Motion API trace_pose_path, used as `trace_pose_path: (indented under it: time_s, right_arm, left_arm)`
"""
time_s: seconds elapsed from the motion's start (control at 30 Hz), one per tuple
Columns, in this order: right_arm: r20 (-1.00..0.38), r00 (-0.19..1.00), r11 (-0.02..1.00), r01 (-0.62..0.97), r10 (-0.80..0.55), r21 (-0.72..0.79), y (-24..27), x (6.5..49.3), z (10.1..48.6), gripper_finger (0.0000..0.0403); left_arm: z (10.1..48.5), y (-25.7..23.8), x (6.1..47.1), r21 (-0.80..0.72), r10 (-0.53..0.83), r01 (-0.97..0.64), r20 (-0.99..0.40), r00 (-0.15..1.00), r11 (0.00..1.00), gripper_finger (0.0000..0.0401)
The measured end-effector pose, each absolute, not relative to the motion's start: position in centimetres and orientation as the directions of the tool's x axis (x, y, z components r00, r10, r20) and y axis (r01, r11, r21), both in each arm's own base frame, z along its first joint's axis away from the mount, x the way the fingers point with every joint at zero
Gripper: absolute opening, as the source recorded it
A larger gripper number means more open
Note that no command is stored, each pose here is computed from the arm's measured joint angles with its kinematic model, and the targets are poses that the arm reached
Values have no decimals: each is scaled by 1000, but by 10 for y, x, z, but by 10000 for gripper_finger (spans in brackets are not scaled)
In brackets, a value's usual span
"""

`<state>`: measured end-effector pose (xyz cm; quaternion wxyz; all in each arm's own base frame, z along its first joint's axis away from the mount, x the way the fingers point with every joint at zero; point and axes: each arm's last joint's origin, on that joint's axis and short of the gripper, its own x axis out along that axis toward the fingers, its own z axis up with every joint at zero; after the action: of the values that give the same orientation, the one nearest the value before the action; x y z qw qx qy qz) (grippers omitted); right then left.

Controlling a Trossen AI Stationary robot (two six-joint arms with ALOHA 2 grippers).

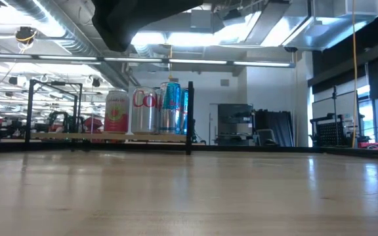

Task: Place canned beverage on shelf
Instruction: Put the pink soda can on the shelf aligned with other pink soda can

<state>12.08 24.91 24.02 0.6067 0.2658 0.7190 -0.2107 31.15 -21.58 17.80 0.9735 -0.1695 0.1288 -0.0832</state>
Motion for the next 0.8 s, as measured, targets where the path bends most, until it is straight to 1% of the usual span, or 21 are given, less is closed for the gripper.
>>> trace_pose_path:
  time_s: [0.2, 0.23, 0.47, 0.67, 0.8]
  right_arm:
    - [-986, -111, 762, 647, 127, 26, 246, 128, 240, 245]
    - [-987, -105, 768, 640, 125, 30, 245, 130, 240, 240]
    - [-991, -54, 798, 600, 119, 63, 232, 154, 243, 240]
    - [-987, 85, 839, 520, 135, 159, 213, 195, 262, 240]
    - [-977, 148, 860, 467, 150, 203, 191, 223, 272, 240]
  left_arm:
    - [178, -216, 312, -351, -206, 119, -223, 953, 929, 387]
    - [178, -216, 312, -352, -206, 119, -223, 953, 929, 387]
    - [178, -217, 311, -352, -210, 122, -223, 952, 928, 387]
    - [178, -217, 311, -353, -210, 122, -223, 952, 928, 387]
    - [178, -216, 311, -353, -210, 122, -223, 952, 928, 387]
